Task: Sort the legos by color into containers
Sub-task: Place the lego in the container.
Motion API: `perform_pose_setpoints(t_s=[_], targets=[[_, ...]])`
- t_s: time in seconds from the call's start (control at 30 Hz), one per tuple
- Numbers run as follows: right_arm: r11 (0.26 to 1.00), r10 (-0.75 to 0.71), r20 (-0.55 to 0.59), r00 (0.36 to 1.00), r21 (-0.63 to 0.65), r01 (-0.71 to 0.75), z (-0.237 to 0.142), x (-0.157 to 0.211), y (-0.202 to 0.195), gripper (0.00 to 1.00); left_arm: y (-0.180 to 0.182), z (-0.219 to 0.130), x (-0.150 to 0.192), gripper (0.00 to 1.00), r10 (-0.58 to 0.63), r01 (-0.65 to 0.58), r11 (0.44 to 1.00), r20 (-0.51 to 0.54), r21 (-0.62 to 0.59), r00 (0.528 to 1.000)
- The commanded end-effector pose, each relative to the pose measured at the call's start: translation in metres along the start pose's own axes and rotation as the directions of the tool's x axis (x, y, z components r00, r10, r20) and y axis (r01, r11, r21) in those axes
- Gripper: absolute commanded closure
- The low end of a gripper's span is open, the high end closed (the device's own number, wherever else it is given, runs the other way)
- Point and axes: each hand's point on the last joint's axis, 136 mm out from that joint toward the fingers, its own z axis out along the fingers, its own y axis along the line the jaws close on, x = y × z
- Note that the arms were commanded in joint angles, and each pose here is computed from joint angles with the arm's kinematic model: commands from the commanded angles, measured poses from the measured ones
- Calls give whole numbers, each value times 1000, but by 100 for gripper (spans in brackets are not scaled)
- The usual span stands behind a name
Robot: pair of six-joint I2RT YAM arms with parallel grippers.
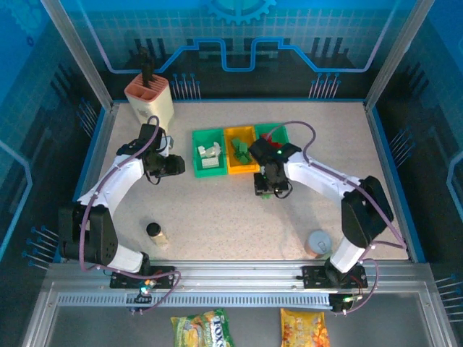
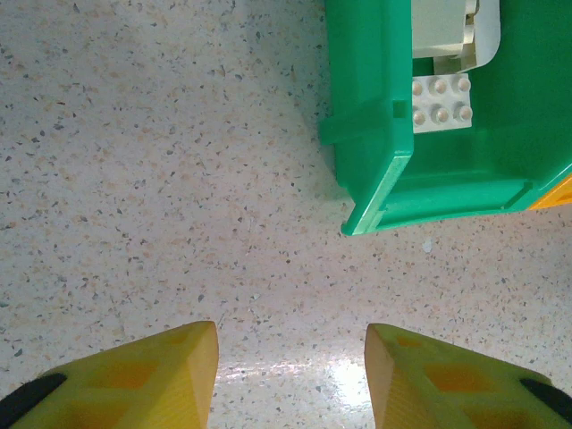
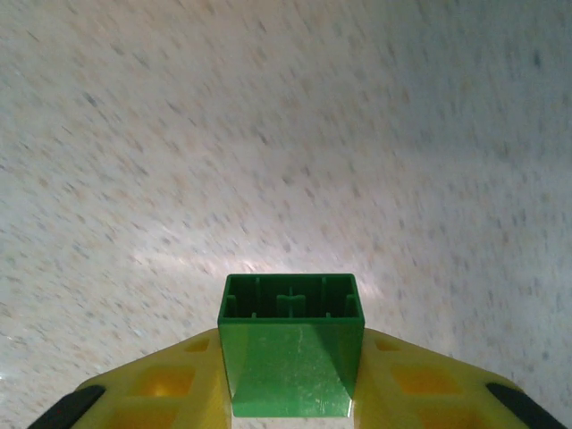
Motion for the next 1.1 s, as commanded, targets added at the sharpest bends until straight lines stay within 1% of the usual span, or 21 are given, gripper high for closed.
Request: perform_pose_setpoints(t_s=[0.0, 0.23, 0.43, 0.8, 1.0, 1.07], targets=[[999, -49, 24, 998, -19, 50, -3, -27, 12, 65, -1, -8, -2, 52, 7, -7, 1000, 11, 10, 1000], [994, -61, 82, 995, -84, 68, 6, -89, 39, 66, 0, -7, -3, 52, 9, -9, 1000, 11, 6, 1000], [987, -51, 102, 994, -148, 65, 23, -128, 52, 66, 3, -6, -3, 52, 15, -15, 1000, 11, -14, 1000], [973, -28, 118, 993, -225, 54, 49, -168, 66, 65, 7, -3, -2, 52, 15, -15, 999, -1, -32, 1000], [967, -18, 147, 989, -249, 55, 51, -187, 71, 65, 9, -2, -1, 52, 17, -17, 999, -2, -44, 1000], [964, -14, 168, 986, -259, 58, 44, -193, 73, 64, 10, -2, -1, 52, 14, -14, 999, 1, -45, 1000]])
